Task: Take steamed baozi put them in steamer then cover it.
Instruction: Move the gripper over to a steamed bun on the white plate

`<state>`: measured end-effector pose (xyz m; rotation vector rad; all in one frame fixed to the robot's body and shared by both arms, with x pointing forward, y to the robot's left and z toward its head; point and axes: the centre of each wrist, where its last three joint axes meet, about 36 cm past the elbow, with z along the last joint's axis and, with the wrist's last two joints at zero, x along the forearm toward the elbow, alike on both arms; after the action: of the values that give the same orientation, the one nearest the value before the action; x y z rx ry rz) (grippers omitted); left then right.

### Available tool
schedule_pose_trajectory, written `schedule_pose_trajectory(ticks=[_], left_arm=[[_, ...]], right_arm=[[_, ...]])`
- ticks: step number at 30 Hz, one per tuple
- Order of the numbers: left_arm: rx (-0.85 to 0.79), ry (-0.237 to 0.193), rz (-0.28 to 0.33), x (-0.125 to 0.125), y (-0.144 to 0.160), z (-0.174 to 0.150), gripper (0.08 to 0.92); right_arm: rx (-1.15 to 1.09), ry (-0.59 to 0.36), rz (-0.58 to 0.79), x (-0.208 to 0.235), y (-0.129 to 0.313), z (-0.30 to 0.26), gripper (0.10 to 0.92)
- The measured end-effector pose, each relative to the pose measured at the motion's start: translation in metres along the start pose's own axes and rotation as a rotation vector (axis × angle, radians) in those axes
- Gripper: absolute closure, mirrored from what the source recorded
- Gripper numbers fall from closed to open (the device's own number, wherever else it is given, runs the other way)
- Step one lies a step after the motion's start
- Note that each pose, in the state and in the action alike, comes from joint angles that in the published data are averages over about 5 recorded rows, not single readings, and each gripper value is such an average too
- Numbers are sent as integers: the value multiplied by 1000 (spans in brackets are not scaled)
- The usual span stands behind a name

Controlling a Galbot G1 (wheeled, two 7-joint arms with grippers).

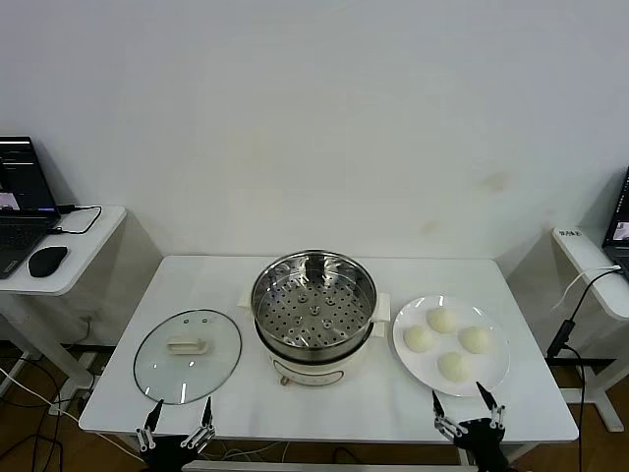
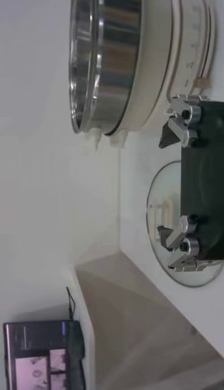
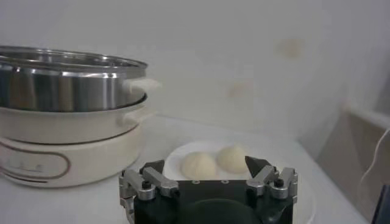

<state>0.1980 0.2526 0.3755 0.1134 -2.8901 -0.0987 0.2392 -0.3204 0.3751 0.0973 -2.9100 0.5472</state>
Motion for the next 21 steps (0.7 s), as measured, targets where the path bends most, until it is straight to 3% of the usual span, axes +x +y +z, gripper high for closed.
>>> schedule_pose_trajectory(ticks=[11,21], left_arm=[[-75,-28,-6,-11,8,-1,177],[-125,-48,-14,-19,9,1,177]], right_arm=[[435,-12,-27,-52,-72,-20,200],[786,24,-193,-125,-148,-63,200]])
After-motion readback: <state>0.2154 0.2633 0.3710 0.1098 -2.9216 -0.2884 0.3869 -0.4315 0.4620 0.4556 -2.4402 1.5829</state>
